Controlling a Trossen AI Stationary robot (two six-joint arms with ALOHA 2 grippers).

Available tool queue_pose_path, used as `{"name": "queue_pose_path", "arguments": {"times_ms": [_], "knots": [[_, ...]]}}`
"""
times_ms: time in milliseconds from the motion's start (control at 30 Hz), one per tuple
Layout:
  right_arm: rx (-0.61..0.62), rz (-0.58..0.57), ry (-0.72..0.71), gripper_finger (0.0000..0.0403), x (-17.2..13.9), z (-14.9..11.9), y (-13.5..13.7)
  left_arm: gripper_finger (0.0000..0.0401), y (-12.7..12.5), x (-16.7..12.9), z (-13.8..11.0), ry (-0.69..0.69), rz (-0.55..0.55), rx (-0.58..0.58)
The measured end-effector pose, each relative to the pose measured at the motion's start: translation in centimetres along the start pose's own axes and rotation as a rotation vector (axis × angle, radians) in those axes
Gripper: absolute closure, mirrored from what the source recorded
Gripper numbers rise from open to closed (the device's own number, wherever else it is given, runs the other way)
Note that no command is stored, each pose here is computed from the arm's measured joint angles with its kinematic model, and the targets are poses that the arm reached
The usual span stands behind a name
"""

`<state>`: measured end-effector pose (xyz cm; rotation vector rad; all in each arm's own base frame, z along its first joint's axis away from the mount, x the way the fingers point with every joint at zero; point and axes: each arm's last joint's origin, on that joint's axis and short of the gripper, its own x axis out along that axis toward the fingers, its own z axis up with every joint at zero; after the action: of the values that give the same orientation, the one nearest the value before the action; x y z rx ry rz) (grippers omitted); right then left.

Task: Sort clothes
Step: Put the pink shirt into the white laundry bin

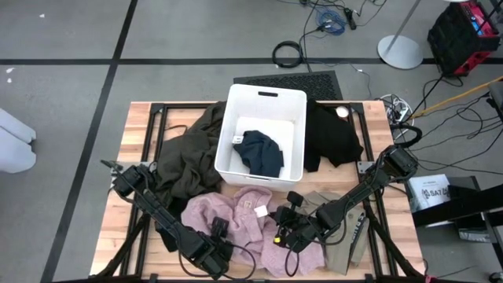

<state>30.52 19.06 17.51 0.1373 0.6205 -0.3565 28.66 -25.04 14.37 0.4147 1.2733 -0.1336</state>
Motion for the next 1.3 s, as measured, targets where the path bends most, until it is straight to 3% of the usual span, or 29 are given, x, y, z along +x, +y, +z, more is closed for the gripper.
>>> {"name": "queue_pose_path", "arguments": {"times_ms": [167, 433, 900, 1300], "knots": [[0.001, -0.004, 0.0, 0.0403, 0.1, 0.1, -0.1, 0.022, 0.0, -0.1, 0.0, 0.0, -0.006, -0.006], [0.001, -0.001, 0.003, 0.0403, 0.1, 0.1, -0.1, 0.0383, -0.2, -1.0, 0.8, 0.026, -0.083, -0.008], [-0.012, -0.011, 0.013, 0.0403, 0.1, -0.1, -0.2, 0.0387, 1.5, -8.2, 2.9, 0.12, 0.004, 0.024], [-0.013, -0.011, 0.014, 0.0403, 0.1, -0.1, -0.2, 0.0348, 1.3, -8.6, 3.7, 0.066, -0.047, 0.005]]}}
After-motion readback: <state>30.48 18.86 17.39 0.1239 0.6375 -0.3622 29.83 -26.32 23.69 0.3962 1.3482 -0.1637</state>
